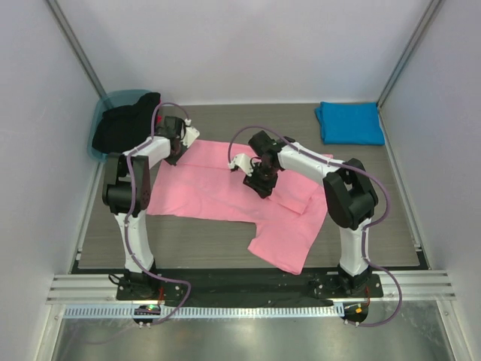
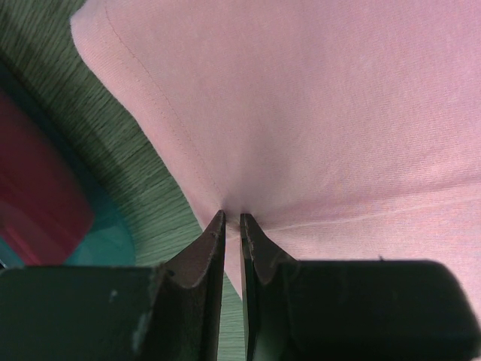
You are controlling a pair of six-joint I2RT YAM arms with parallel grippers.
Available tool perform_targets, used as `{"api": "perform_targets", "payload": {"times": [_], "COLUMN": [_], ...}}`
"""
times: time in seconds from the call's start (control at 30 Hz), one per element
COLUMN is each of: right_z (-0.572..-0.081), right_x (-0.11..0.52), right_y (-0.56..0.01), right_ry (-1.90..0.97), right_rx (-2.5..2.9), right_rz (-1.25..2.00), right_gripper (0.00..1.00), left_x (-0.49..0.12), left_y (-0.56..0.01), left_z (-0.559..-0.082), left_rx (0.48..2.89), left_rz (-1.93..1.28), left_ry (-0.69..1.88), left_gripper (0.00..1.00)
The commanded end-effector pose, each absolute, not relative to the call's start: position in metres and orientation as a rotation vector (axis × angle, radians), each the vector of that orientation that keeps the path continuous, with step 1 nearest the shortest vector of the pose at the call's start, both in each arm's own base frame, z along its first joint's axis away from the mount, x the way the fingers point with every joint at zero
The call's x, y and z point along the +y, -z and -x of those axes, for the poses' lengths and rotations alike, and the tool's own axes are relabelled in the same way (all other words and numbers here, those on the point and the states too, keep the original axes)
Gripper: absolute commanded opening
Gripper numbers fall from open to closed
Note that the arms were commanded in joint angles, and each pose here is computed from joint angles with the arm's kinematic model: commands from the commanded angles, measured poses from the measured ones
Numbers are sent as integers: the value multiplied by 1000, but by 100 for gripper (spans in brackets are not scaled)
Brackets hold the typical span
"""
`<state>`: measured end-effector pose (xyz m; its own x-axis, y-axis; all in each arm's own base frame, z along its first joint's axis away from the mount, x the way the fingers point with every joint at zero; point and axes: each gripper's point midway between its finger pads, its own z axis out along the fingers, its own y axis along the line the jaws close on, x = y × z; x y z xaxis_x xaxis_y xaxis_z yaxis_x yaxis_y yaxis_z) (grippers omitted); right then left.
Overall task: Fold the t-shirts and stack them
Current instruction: Fold the tshirt
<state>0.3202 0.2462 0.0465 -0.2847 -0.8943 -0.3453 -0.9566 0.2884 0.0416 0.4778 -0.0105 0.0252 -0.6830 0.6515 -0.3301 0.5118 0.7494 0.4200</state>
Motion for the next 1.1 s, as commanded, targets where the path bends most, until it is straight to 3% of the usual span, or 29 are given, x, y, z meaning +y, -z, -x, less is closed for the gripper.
{"api": "perform_targets", "payload": {"times": [0.0,0.3,0.4,0.5,0.97,1.07], "right_z": [-329,-340,-340,-341,-331,-329], "right_x": [244,241,242,247,260,264], "right_y": [-43,-35,-36,-46,-77,-85], "right_ry": [-272,-163,-156,-175,-301,-335], "right_rx": [2265,2248,2245,2220,2143,2127], "right_rz": [1727,1738,1734,1715,1669,1652], "right_gripper": [44,40,19,13,14,20], "left_x": [-10,-10,-11,-12,-14,-14], "left_y": [-19,-20,-21,-21,-21,-21], "left_z": [-480,-481,-482,-481,-480,-480], "left_rx": [2505,2503,2501,2499,2496,2496], "left_rz": [-857,-859,-855,-860,-868,-867], "left_ry": [-382,-382,-382,-380,-380,-380], "left_gripper": [14,14,14,14,14,14]}}
